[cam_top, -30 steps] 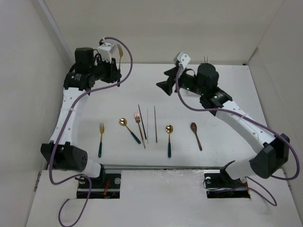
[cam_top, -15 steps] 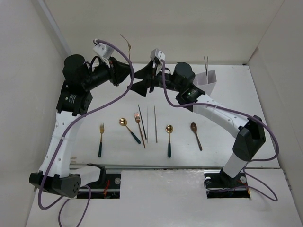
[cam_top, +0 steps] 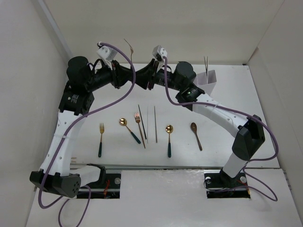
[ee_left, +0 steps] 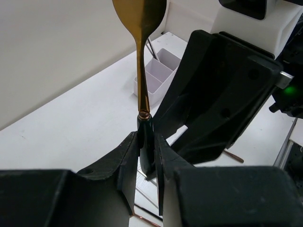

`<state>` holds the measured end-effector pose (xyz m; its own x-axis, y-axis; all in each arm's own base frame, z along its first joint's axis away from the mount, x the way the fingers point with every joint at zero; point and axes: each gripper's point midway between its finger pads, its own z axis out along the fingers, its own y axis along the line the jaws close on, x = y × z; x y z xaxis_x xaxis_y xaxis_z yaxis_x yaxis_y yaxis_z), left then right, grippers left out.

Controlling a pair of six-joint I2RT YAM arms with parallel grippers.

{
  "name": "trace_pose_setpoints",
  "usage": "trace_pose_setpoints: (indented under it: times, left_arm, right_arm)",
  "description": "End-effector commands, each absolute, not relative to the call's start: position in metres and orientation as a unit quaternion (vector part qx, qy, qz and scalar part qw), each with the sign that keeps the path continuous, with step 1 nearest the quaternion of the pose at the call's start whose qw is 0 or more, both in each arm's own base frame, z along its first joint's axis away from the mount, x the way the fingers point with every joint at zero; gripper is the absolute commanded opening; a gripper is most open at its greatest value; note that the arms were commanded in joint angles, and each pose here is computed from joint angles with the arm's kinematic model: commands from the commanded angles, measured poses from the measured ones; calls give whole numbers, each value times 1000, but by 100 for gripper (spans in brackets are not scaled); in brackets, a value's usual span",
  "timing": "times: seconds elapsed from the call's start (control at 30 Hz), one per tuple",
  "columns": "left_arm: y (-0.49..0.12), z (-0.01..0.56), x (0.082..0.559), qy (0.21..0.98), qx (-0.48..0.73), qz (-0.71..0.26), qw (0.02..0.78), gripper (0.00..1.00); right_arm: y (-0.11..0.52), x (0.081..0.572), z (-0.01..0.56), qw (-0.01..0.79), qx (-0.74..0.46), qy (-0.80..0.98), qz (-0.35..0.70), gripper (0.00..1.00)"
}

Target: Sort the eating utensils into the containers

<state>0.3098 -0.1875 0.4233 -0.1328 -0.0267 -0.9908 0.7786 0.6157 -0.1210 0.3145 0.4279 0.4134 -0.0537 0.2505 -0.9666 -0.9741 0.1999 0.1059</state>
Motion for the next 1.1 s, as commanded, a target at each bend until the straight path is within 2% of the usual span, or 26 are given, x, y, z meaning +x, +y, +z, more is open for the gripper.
trace_pose_setpoints:
  times: [0.0, 0.1, 0.27, 0.43, 0.47, 0.5, 0.53, 0.57, 0.6, 0.7, 0.8, 0.83, 0.97, 1.07]
  left_arm:
    - [-190, 441, 298, 643, 301, -342, 615, 0]
    - [-190, 441, 298, 643, 301, -342, 615, 0]
    - [-190, 441, 298, 643, 301, -342, 615, 0]
    - [-189, 432, 301, 656, 298, -338, 605, 0]
    - [-189, 432, 301, 655, 301, -335, 607, 6]
    - [-190, 430, 299, 657, 303, -339, 601, 22]
    - [-191, 427, 302, 660, 302, -340, 598, 46]
    - [-191, 420, 305, 668, 300, -342, 589, 91]
    - [-190, 422, 305, 671, 296, -338, 590, 100]
    - [-184, 420, 317, 686, 276, -319, 593, 100]
    - [-171, 419, 331, 701, 242, -281, 609, 100]
    - [-164, 419, 337, 707, 226, -263, 616, 100]
    - [-150, 416, 346, 717, 203, -224, 629, 100]
    - [-145, 404, 351, 727, 198, -206, 625, 100]
  right_arm:
    - [429, 310, 446, 615, -355, 465, 528, 28]
    - [426, 315, 441, 615, -352, 471, 525, 8]
    - [422, 316, 441, 621, -359, 467, 517, 0]
    - [416, 308, 446, 633, -378, 450, 505, 0]
    - [416, 309, 446, 638, -383, 446, 498, 0]
    - [414, 308, 447, 640, -379, 447, 497, 0]
    - [414, 311, 442, 642, -379, 451, 490, 0]
    - [412, 312, 443, 648, -377, 451, 484, 0]
    - [403, 321, 444, 656, -366, 458, 475, 0]
    - [385, 338, 431, 661, -351, 481, 457, 0]
    - [339, 384, 401, 681, -309, 530, 400, 0]
    - [305, 412, 393, 696, -276, 556, 361, 0]
    - [216, 475, 336, 690, -218, 641, 255, 0]
    - [166, 506, 300, 679, -203, 680, 186, 0]
